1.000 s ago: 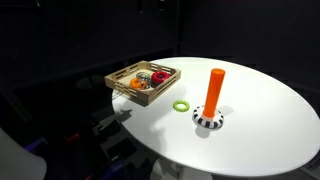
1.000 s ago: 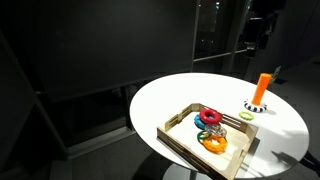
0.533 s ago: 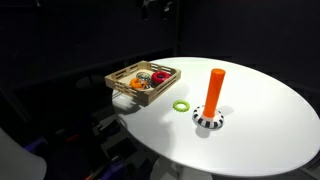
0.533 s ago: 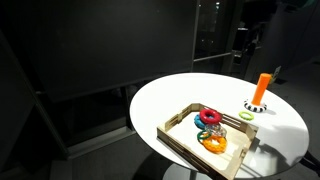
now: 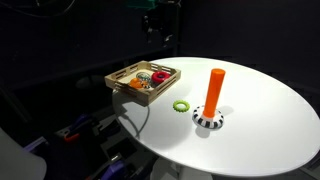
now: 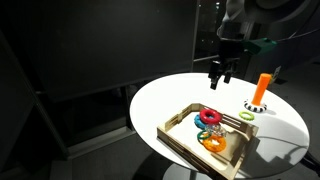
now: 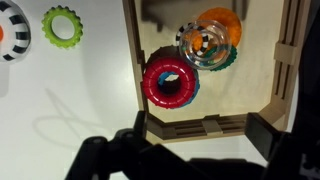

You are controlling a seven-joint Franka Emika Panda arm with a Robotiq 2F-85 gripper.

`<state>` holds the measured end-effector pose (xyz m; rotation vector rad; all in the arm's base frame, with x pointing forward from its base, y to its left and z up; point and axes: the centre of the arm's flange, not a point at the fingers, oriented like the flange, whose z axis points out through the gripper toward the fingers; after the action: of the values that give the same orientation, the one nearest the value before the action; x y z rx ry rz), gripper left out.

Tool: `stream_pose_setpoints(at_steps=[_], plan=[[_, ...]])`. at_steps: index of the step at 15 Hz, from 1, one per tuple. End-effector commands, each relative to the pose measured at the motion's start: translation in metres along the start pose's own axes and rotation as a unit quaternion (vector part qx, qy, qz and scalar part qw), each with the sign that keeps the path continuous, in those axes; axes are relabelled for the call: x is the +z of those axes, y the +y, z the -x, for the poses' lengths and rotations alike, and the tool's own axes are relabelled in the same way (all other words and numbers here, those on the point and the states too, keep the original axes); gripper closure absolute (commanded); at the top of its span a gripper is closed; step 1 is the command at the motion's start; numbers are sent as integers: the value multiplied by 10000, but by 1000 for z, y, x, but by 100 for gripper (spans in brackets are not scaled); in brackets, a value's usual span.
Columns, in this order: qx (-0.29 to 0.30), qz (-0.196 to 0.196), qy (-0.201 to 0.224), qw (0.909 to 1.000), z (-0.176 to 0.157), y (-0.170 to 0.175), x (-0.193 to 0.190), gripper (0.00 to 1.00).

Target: Remove the red ring from the crate and put it on the table

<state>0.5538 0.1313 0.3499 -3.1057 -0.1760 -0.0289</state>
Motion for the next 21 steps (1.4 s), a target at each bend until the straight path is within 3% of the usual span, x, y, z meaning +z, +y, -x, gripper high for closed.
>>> stream_pose_setpoints(at_steps=[1, 10, 21], plan=[[79, -180, -155, 9997, -8, -4, 43, 0], [101, -88, -650, 9978, 0, -10, 130, 0], [194, 1, -638, 9978, -15, -13, 147, 0]])
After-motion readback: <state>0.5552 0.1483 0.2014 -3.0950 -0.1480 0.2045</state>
